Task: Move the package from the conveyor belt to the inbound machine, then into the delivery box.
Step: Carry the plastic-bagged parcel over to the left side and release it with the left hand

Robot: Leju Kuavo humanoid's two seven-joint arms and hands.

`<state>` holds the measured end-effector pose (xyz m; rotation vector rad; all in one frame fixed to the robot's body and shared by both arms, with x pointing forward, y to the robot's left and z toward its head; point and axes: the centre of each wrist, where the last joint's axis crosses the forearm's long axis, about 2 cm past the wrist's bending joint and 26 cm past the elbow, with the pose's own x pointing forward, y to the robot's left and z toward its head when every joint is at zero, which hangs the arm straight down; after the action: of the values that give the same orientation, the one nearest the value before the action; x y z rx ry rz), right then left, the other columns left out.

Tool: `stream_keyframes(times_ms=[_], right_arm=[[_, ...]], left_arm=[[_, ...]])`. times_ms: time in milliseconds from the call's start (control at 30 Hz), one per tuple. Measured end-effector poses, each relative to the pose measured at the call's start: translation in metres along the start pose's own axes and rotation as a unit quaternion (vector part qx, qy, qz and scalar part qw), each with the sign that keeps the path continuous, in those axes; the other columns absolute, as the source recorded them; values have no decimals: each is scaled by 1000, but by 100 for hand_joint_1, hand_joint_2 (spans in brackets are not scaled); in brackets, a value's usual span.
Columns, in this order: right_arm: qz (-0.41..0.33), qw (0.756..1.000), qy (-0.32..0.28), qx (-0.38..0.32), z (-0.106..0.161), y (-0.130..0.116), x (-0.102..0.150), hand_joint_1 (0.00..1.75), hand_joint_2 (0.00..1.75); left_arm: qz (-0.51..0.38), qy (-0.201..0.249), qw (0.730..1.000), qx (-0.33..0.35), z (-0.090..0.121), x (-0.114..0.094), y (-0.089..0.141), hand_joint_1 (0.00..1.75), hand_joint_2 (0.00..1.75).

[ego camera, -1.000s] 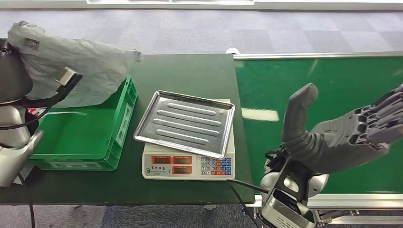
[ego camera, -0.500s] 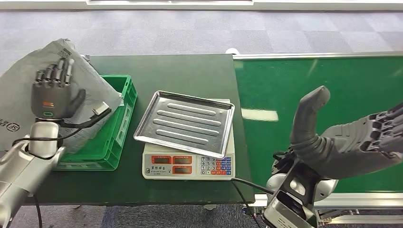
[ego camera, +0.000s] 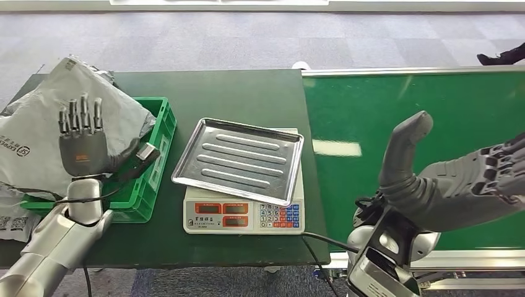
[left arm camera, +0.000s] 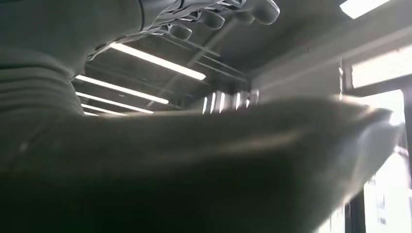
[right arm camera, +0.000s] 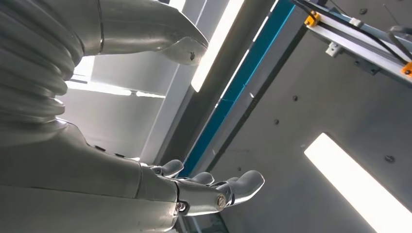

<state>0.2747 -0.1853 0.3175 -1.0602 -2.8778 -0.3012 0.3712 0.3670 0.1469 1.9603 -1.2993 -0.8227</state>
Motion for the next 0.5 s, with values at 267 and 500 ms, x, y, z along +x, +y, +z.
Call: stream_keyframes(times_ms=[267,500], right_arm=[[-6,1000,21,23,13,7,-4,0,175],[-13,999,36,26,19,9,-5,0,175]], left_arm=[[164,-177,920,309,-58,-30,129,0,44],[301,13,844,444,-28,-66,150,0,175]])
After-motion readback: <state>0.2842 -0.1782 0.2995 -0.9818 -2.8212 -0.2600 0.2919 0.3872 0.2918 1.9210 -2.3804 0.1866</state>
